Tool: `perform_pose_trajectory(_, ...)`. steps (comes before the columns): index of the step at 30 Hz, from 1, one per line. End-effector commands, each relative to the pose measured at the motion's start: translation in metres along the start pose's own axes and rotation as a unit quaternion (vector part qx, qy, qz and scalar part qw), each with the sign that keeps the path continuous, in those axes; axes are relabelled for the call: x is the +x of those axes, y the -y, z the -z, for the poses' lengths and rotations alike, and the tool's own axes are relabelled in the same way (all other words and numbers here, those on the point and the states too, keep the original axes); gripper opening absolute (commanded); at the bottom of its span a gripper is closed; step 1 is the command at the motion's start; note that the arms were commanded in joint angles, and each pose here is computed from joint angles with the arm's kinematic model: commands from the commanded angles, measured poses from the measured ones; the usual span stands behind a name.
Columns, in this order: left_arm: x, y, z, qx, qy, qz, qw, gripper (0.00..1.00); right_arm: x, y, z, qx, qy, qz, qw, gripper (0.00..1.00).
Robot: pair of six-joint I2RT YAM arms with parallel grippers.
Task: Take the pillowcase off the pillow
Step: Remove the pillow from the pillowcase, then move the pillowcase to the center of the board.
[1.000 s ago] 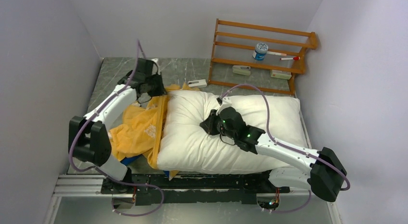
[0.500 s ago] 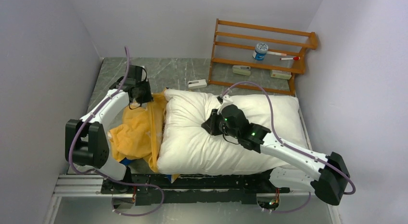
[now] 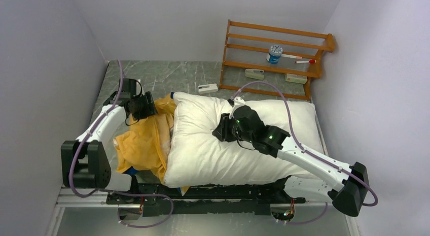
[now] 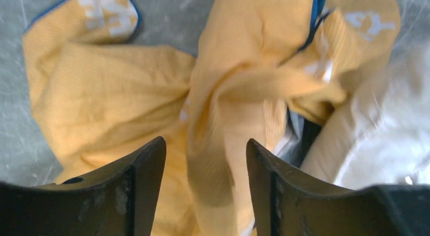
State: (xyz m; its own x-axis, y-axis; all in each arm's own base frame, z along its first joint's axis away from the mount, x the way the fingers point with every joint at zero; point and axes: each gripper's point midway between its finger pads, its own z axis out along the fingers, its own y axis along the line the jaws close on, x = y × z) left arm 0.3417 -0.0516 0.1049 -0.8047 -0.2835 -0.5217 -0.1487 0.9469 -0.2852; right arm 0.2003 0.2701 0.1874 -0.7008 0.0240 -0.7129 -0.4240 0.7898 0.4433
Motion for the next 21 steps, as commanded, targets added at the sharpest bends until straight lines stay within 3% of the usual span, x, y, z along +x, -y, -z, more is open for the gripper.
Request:
perform_pose_trajectory(1,0.027,0.011,0.027,0.047,-0.010,-0.007,0.999,0.70,0.030,0.004,0.011,-0.004,-0.078,0.025,0.997,0.41)
perform_pose_trajectory(3,0.042,0.009,0.040,0.048,-0.016,-0.010,0.999,0.77,0.029,0.002,0.012,-0.006,-0.078,0.022,0.997,0.47)
perform_pose_trajectory(7,0.076,0.006,0.059,0.059,-0.035,0.004,0.998,0.79,0.031,0.000,0.012,-0.008,-0.088,0.020,0.996,0.56)
perform_pose_trajectory(8,0.083,0.012,0.063,0.076,-0.035,0.006,0.996,0.93,0.031,-0.002,0.012,-0.014,-0.091,0.021,0.995,0.58)
perform_pose_trajectory(9,0.087,0.018,0.071,0.087,-0.040,0.007,0.995,0.96,0.031,-0.007,0.013,-0.024,-0.093,0.023,0.995,0.60)
perform_pose_trajectory(12,0.089,0.034,0.088,0.121,-0.035,0.037,0.991,0.97,0.028,-0.034,0.015,-0.088,-0.098,0.050,0.990,0.63)
perform_pose_trajectory(16,0.092,0.035,0.091,0.125,-0.022,0.077,0.989,0.97,0.035,-0.089,0.022,-0.122,-0.038,0.207,0.970,0.67)
perform_pose_trajectory(18,0.094,0.030,0.089,0.110,-0.019,0.084,0.990,0.97,0.046,-0.116,0.027,-0.131,-0.008,0.314,0.940,0.68)
perform_pose_trajectory(21,0.091,0.027,0.092,0.100,-0.007,0.091,0.991,0.97,0.064,-0.141,0.028,-0.123,0.019,0.413,0.902,0.72)
